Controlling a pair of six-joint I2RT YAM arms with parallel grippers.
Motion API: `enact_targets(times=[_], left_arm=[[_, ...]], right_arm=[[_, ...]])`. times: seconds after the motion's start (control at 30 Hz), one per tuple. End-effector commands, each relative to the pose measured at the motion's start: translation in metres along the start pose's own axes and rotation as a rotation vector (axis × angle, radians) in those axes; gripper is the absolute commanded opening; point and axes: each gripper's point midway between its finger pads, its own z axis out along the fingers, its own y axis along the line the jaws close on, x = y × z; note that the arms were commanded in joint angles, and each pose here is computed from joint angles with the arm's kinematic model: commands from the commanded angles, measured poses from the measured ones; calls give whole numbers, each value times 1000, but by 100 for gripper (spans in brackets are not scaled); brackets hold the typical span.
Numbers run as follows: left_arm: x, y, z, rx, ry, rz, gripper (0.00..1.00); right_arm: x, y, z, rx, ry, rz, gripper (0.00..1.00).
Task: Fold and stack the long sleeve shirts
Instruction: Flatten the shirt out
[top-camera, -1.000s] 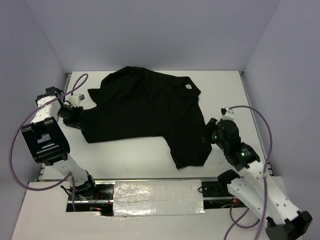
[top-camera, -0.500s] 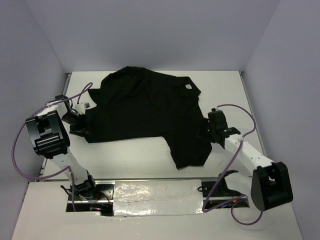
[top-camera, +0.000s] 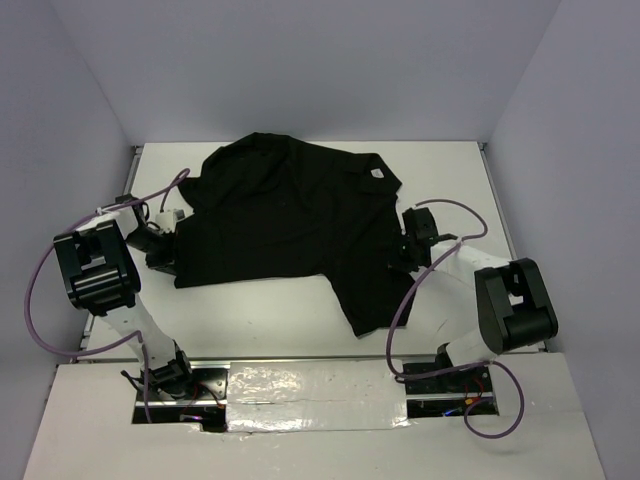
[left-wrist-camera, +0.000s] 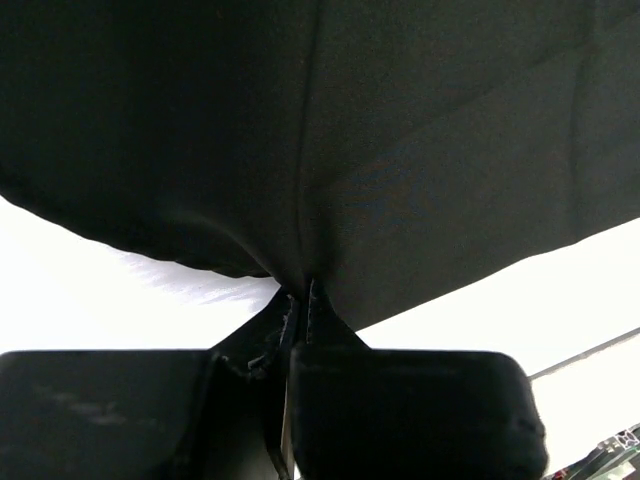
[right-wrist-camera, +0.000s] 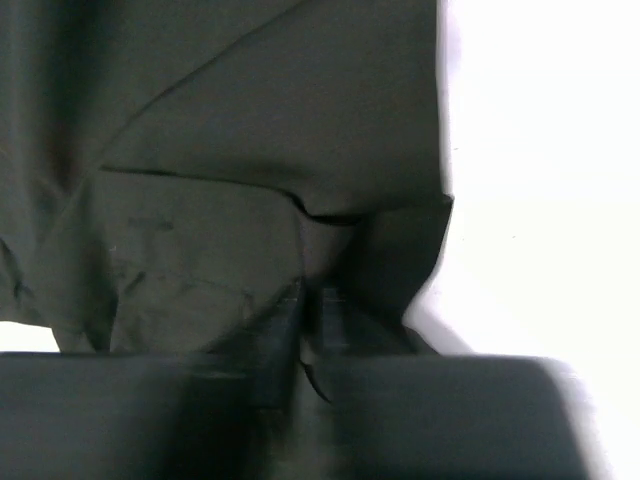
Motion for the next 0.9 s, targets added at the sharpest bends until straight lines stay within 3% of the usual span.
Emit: enact_targets(times=[0.0, 0.13, 0.3, 0.43, 0.57, 0.77, 0.83, 0.87], left_arm=[[-5, -4, -6, 15, -15, 51, 9], [-13, 0, -26, -21, -50, 114, 15], [-13, 9, -45, -50, -56, 119, 0], [-16, 4, -50, -30, -71, 123, 0], [-29, 3, -58, -26, -102, 123, 0], [-34, 15, -65, -89, -100, 133, 0], [-33, 16, -64, -90, -89, 135, 0], [-31, 18, -64, -98, -80, 133, 0]], right_arm=[[-2, 0, -6, -3, -21, -4, 0], [2, -1, -26, -8, -35, -17, 0], [14, -7, -69, 0, -74, -19, 0], [25, -4, -99, -42, -92, -25, 0], [36, 28, -128, -207, -113, -78, 0], [89, 43, -133, -216, 109, -79, 6], [112, 39, -130, -185, 226, -71, 11], [126, 41, -132, -203, 301, -65, 21]])
